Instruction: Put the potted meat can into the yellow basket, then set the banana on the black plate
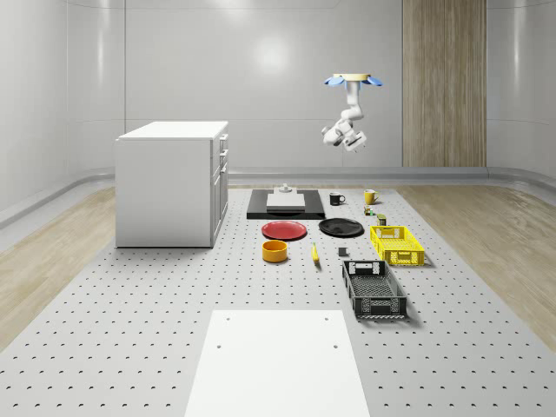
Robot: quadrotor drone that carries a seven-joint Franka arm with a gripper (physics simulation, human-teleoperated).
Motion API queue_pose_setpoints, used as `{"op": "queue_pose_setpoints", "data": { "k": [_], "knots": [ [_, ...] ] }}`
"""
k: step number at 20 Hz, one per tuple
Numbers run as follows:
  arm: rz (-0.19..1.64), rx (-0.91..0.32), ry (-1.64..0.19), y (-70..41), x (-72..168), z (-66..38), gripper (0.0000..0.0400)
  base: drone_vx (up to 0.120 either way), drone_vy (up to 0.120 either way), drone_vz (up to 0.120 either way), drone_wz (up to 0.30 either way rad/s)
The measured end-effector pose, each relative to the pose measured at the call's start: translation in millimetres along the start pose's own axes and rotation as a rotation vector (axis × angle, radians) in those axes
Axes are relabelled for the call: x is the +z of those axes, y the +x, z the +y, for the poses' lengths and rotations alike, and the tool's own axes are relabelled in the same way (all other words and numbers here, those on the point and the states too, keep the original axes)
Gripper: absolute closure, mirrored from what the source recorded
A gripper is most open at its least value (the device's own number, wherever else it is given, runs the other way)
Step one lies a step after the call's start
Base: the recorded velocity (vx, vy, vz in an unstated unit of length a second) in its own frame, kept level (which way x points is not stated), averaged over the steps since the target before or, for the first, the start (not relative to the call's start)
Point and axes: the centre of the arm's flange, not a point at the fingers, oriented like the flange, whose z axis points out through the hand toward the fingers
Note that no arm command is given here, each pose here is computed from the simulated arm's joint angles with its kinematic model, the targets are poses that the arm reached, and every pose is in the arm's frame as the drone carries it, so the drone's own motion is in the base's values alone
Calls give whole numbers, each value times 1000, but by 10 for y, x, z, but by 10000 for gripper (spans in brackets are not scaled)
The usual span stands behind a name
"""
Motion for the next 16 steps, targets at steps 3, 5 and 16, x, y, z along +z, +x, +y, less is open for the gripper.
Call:
{"op": "queue_pose_setpoints", "data": {
  "k": [3,5,16],
  "knots": [
    [139,-5,-136,-136,15,-135,0,120,0,-120,0],
    [200,-7,-194,-194,33,-191,0,120,0,-120,0],
    [322,-11,-310,-307,86,-301,0,120,0,-113,0]
  ]
}}
